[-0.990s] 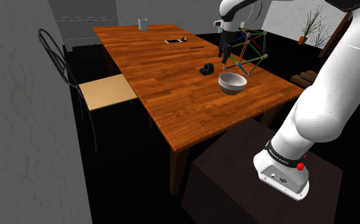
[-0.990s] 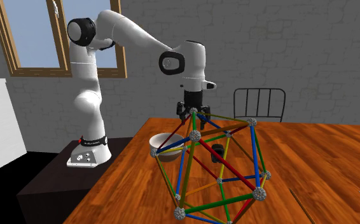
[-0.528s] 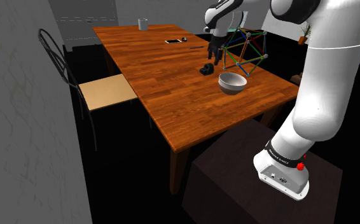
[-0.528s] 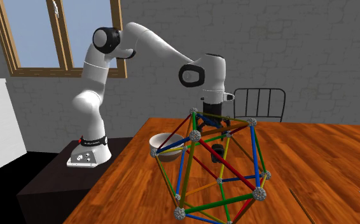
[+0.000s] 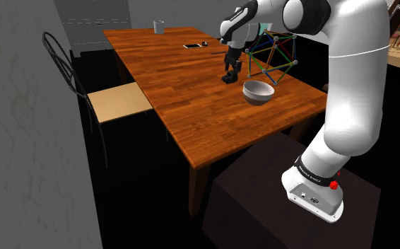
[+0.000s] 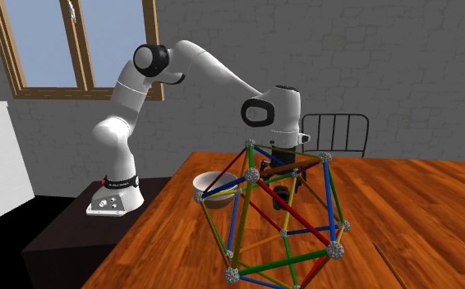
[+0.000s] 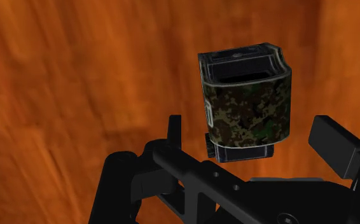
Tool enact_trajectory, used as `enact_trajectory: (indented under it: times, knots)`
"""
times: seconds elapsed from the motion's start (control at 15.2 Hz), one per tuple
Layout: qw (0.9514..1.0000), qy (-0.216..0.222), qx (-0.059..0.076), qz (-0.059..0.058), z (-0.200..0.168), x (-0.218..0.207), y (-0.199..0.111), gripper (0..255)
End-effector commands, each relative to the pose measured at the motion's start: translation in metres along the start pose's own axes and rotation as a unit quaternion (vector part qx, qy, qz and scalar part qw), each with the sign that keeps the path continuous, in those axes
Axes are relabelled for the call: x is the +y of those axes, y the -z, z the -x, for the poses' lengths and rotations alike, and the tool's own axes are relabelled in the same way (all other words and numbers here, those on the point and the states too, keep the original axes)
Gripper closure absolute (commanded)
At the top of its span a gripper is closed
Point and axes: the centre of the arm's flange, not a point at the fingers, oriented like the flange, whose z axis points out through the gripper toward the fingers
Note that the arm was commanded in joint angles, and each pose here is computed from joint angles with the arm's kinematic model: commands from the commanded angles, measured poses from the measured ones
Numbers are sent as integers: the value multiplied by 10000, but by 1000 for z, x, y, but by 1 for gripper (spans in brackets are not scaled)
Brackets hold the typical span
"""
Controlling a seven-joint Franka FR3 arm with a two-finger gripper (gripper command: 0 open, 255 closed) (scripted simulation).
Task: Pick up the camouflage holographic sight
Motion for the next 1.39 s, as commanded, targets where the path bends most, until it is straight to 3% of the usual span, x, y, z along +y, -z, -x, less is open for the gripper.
enact_trajectory:
  times: [0.0, 0.13, 0.2, 0.79, 1.32]
  knots:
    - [10000, 3, 0, 2, 0, 0, -10, 0]
    - [10000, 2, 0, 2, 0, 0, -13, 0]
    - [10000, 3, 0, 3, 1, -1, -13, 255]
    - [10000, 3, 0, 2, 0, 0, -13, 255]
    - [10000, 3, 0, 2, 1, 1, 29, 255]
